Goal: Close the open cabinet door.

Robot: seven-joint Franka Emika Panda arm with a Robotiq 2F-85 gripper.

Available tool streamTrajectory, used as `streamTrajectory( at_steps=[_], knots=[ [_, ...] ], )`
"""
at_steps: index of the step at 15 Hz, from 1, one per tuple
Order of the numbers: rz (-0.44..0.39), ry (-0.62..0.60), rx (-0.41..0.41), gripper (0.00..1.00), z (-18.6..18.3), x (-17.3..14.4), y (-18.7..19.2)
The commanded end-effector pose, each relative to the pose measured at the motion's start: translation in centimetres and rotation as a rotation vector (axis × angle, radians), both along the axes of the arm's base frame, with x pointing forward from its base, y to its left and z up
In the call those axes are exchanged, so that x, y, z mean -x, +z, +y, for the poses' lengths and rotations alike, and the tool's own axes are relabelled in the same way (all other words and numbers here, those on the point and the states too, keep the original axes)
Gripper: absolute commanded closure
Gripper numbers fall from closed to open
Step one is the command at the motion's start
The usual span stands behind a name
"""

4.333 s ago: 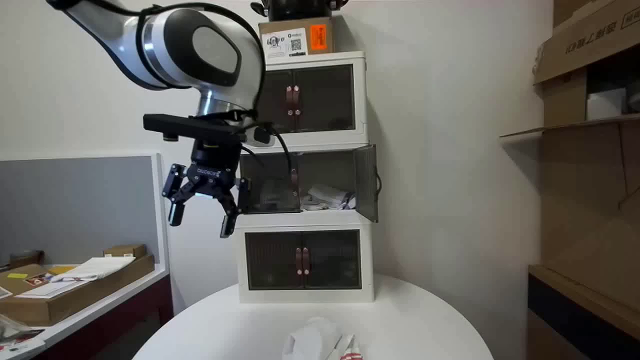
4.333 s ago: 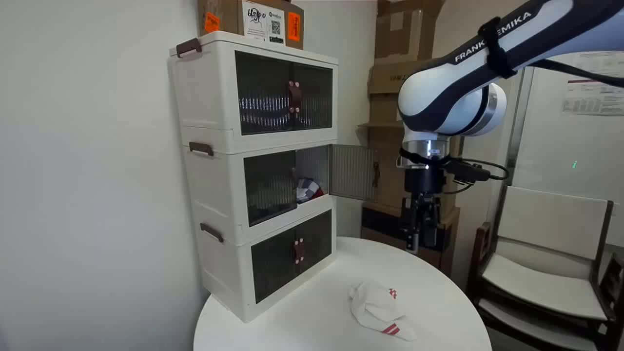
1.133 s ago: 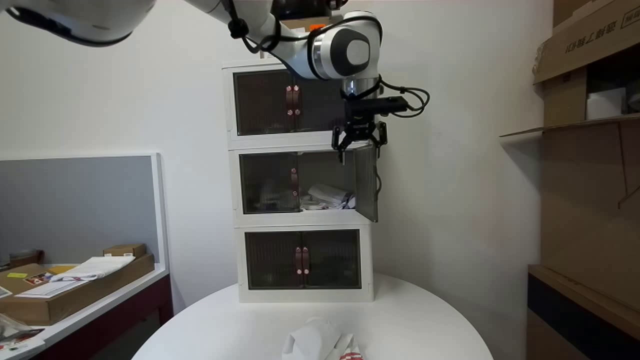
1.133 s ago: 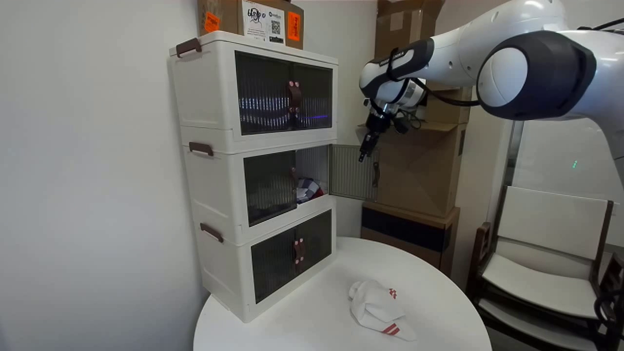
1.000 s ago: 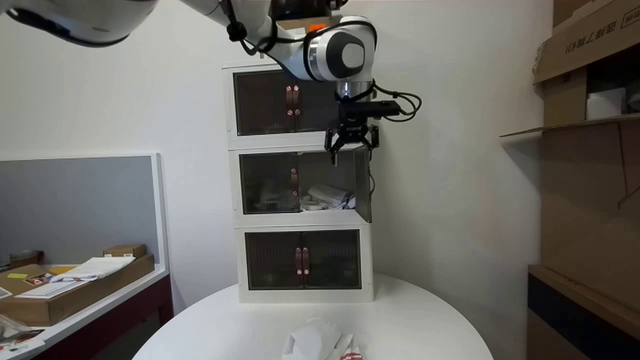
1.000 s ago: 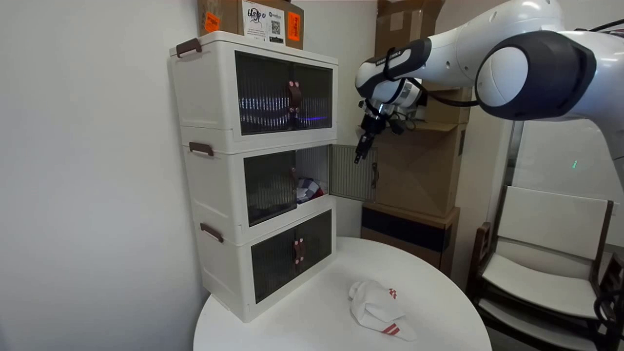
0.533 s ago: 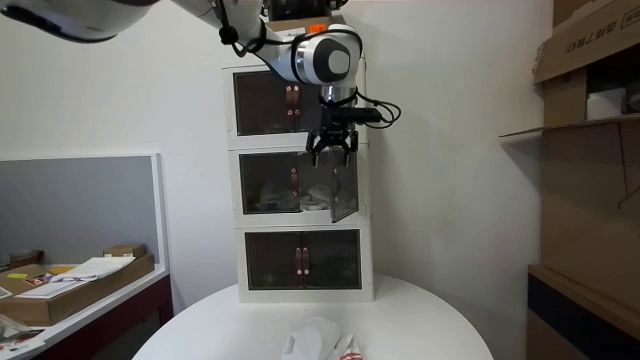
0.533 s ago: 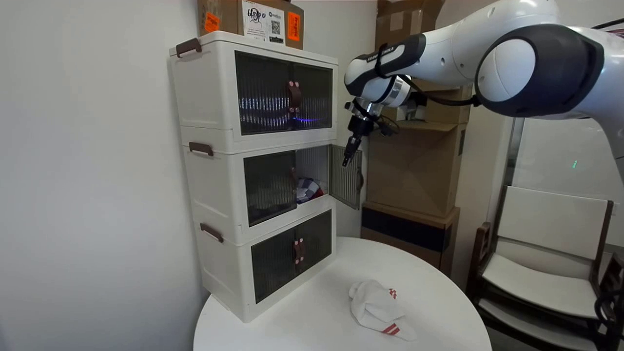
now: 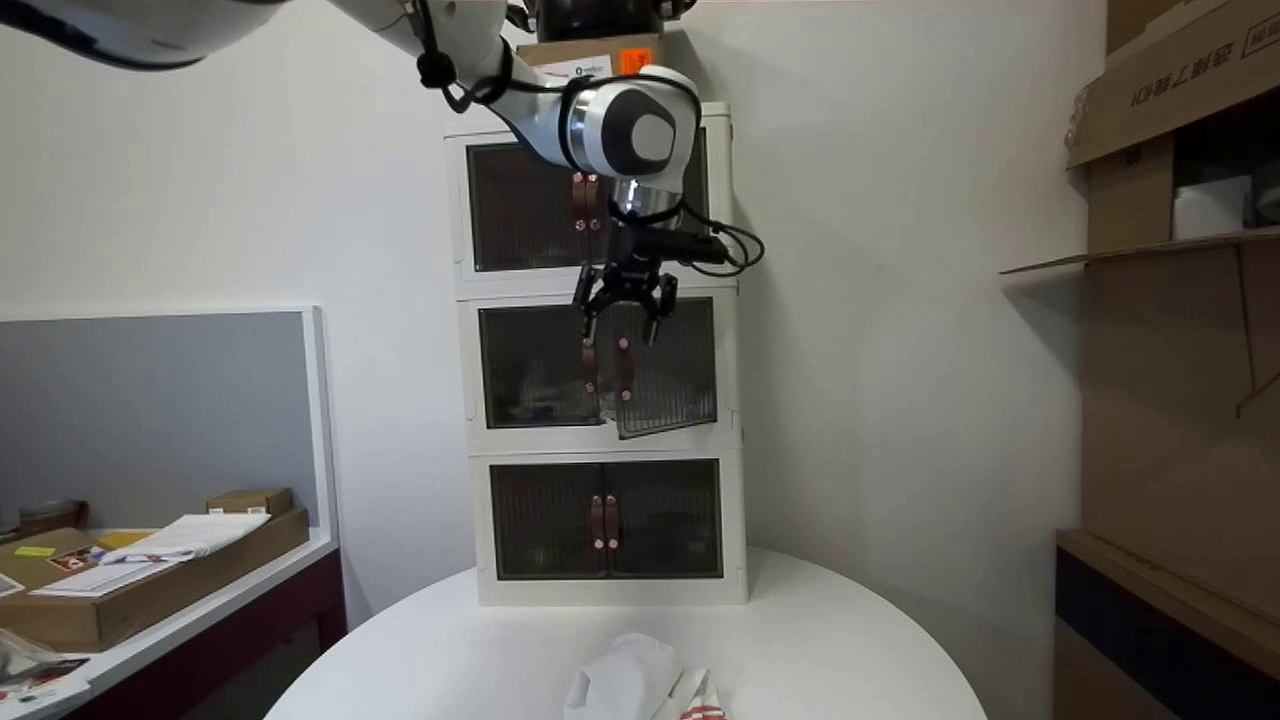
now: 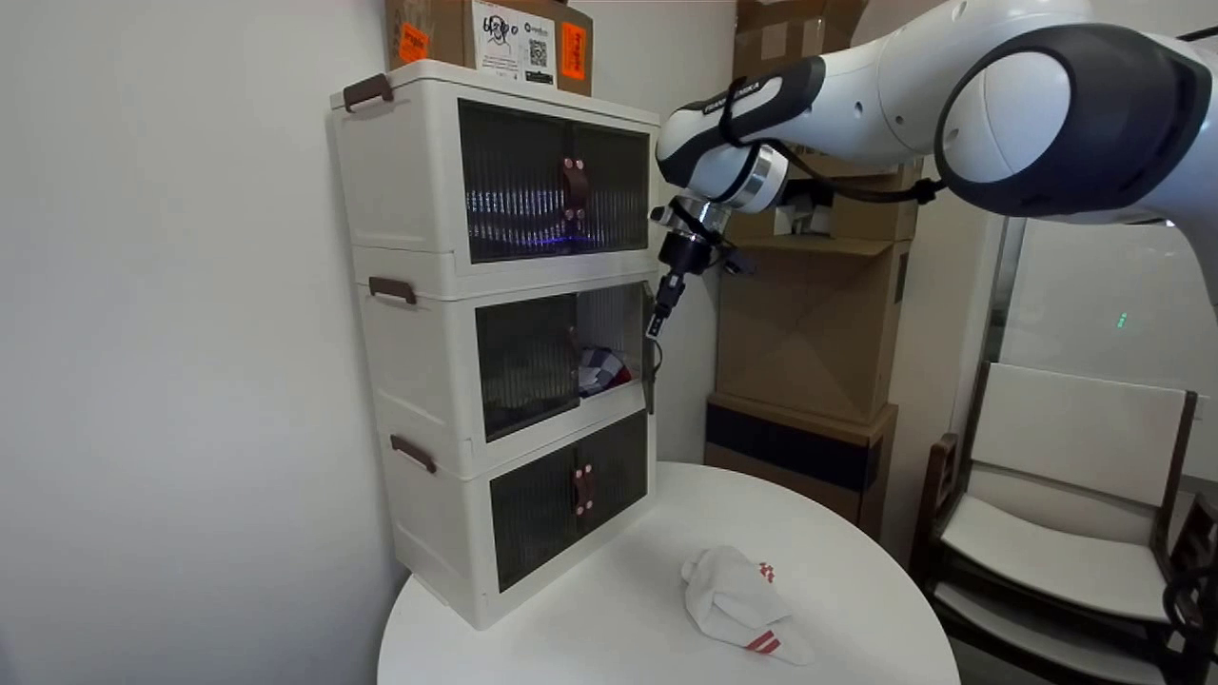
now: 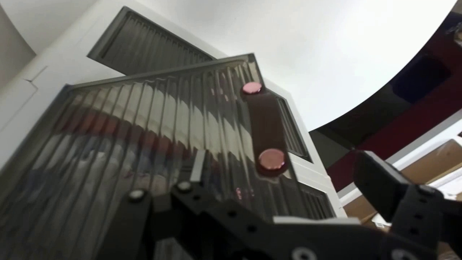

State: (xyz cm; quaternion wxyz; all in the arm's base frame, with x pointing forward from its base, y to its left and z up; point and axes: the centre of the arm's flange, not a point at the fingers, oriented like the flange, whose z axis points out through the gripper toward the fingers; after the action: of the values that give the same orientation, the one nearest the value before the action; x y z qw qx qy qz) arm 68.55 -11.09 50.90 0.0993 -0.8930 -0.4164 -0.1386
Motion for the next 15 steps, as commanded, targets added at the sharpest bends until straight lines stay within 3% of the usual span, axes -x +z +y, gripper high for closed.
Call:
streamTrajectory(
  at_steps=[1, 3, 10, 15],
  knots=[
    [0.046, 0.065, -0.045, 0.00, 1.6, 2.1, -0.5],
    [0.036, 0.070, -0.048, 0.00, 2.2, 2.2, -0.8],
    [-0.262, -0.044, -0.113, 0.00, 4.0, -0.1, -1.3],
    [-0.337, -0.035, -0.143, 0.00, 5.7, -1.1, -3.2]
  ],
)
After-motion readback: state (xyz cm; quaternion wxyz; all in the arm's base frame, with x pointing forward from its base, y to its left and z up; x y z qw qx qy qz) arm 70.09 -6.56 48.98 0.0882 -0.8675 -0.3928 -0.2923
